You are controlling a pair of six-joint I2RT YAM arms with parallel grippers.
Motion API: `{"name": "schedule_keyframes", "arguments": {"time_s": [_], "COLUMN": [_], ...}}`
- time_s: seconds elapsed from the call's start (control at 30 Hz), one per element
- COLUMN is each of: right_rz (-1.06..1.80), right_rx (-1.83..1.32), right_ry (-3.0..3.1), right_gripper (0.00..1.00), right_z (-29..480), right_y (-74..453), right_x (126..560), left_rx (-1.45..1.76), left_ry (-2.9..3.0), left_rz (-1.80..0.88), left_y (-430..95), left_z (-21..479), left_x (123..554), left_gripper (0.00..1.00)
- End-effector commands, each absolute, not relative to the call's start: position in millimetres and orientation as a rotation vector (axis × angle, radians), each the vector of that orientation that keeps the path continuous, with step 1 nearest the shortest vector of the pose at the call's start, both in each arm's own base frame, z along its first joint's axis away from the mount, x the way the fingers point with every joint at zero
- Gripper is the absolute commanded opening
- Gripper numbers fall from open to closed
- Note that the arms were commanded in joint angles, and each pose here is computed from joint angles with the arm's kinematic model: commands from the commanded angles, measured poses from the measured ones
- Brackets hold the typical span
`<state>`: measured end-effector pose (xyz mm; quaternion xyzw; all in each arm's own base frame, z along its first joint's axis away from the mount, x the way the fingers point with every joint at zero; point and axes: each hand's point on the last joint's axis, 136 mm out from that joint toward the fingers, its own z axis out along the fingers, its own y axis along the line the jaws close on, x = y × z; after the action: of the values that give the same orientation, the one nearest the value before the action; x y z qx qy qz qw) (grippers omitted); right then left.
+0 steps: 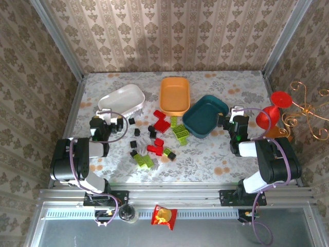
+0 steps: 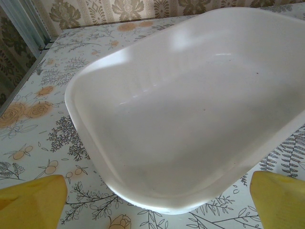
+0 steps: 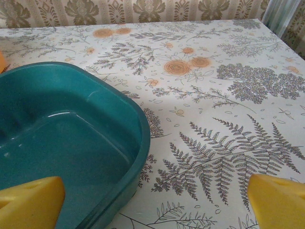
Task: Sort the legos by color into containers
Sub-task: Pick up the lego from the bottom-center of the table.
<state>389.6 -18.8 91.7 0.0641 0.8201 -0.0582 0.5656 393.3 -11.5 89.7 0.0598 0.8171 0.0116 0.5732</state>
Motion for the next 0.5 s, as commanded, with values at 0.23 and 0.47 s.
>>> {"name": "schedule_keyframes", "arguments": {"time_s": [0.23,0.47], "right_rz": [-0.151,-0.139], "right_rx": [0.176,0.179], "right_ry": [1.896,1.903], "right_gripper": [1.0,1.0], "right_z": [100,100], "right_y": [-23,-23], "right_x": [396,397], "left_rx": [0.108,0.089], "left_ry": [1.898,1.898], "left_rz": [0.076,0.099], "left_y": [-3,0], "left_z": [96,97], "left_x": [401,401], "left_gripper": [1.0,1.0]}}
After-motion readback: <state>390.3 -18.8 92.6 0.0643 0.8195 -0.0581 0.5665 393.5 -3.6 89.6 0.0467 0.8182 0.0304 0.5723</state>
